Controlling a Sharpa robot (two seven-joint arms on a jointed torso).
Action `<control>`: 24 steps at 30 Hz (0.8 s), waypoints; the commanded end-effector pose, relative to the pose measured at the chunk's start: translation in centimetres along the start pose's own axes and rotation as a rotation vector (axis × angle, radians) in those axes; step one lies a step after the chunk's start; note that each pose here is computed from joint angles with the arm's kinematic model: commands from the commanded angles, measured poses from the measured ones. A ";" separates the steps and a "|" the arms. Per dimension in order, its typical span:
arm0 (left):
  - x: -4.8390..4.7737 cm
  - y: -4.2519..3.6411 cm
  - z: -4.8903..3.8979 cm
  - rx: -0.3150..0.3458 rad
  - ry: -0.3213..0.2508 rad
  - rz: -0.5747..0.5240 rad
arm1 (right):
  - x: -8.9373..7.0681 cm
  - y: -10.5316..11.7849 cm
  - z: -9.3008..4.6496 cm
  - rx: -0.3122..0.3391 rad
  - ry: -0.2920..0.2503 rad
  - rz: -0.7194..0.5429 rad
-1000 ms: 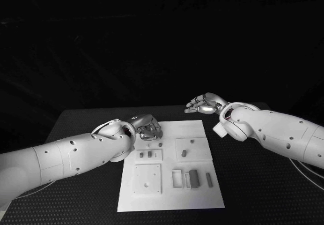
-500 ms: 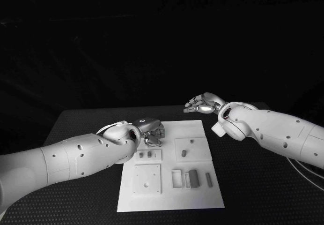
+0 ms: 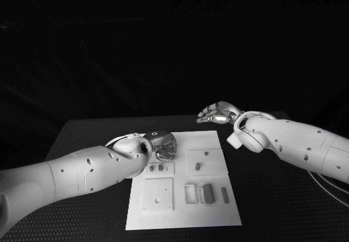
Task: Assemble the parts on the task board
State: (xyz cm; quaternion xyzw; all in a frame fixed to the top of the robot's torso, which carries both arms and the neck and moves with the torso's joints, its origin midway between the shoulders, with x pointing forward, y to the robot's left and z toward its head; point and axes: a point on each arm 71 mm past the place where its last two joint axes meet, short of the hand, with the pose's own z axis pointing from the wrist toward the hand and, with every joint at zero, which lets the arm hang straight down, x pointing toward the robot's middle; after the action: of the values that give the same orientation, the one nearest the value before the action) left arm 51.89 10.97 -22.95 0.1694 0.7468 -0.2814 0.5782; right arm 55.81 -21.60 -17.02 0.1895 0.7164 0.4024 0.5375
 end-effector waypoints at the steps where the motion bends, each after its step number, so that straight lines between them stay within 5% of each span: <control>1: 0.01 -0.22 0.12 0.008 0.002 0.012 | 0.2 0.2 0.0 -0.013 0.014 -0.002; 24: 0.79 -0.08 0.48 -0.013 0.035 0.011 | 0.8 0.5 0.0 -0.038 0.048 -0.008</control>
State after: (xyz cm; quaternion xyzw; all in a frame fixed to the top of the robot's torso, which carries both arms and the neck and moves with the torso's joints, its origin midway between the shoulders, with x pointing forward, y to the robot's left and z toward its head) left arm 52.08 10.82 -23.73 0.1691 0.7557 -0.2704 0.5720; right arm 55.62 -21.11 -17.10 0.1814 0.7175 0.4111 0.5323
